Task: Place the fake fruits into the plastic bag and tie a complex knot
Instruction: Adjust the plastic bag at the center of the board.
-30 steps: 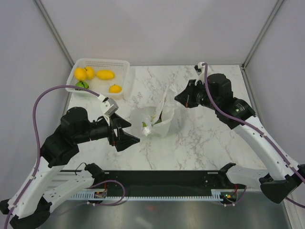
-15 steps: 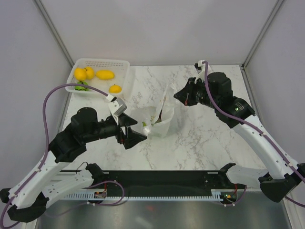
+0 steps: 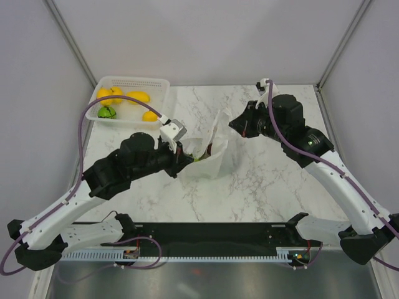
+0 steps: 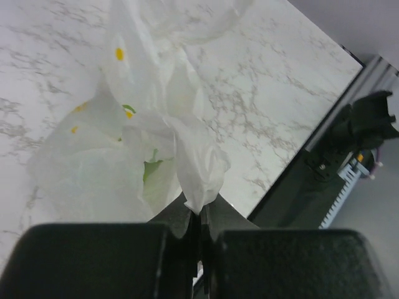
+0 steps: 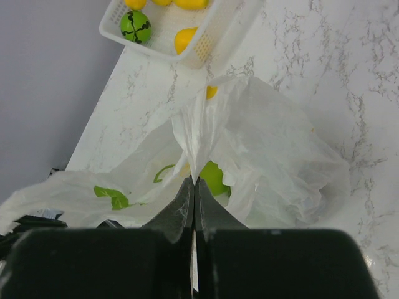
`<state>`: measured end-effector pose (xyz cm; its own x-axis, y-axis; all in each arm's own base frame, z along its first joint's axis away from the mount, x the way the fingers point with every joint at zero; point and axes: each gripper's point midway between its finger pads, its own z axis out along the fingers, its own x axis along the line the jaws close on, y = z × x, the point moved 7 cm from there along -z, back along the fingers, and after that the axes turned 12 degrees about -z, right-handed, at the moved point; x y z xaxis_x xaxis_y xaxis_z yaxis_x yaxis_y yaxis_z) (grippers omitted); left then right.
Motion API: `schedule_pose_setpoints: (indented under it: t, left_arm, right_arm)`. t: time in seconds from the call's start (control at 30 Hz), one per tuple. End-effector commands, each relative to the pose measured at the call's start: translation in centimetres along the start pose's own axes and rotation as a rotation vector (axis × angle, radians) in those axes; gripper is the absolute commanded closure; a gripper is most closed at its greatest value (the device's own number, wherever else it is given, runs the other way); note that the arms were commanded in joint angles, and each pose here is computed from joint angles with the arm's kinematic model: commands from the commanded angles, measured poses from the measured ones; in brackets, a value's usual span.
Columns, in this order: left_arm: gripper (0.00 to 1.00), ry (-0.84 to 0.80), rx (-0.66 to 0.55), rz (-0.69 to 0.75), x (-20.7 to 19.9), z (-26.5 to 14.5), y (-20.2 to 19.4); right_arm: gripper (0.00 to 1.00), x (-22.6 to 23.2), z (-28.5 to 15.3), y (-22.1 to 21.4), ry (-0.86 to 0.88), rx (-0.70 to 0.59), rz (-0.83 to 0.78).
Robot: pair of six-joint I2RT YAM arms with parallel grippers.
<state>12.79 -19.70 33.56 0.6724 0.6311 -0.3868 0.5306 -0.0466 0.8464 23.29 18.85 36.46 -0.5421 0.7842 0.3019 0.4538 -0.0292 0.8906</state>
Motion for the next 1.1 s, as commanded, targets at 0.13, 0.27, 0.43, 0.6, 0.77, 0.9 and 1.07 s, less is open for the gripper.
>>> schedule_pose_setpoints:
  t: [0.13,0.27,0.43,0.6,0.77,0.9,1.07]
  left_arm:
    - [0.98,0.439,-0.251,-0.106,2.8,-2.7,6.6]
    - [0.98,0.536,-0.279,-0.116,3.8,-2.9,9.3]
    - [0.98,0.575,-0.249,-0.154,5.7,-1.4,10.1]
    - [0.98,0.546,-0.204,-0.196,7.4,0.0,10.5]
    - [0.98,0.560,-0.202,-0.195,8.4,0.4,10.9]
    - [0.98,0.597,-0.223,-0.200,9.1,0.0,11.2]
    - [0.98,0.590,-0.215,-0.209,9.5,0.4,10.8]
  right_arm:
    - [1.00,-0.3,-2.8,3.2,-0.131,-0.077,0.016]
    - [0.93,-0.4,-3.1,3.9,-0.159,-0.090,0.009]
    - [0.74,-0.5,-2.2,1.7,-0.091,-0.030,-0.039]
    - [0.58,-0.3,-1.1,-0.5,-0.021,0.006,-0.035]
    - [0.52,0.1,-1.1,-1.2,0.045,-0.014,-0.036]
    - [0.45,0.3,-1.0,-2.2,0.098,0.006,-0.060]
    - [0.22,0.1,-1.7,-2.6,0.113,-0.054,-0.122]
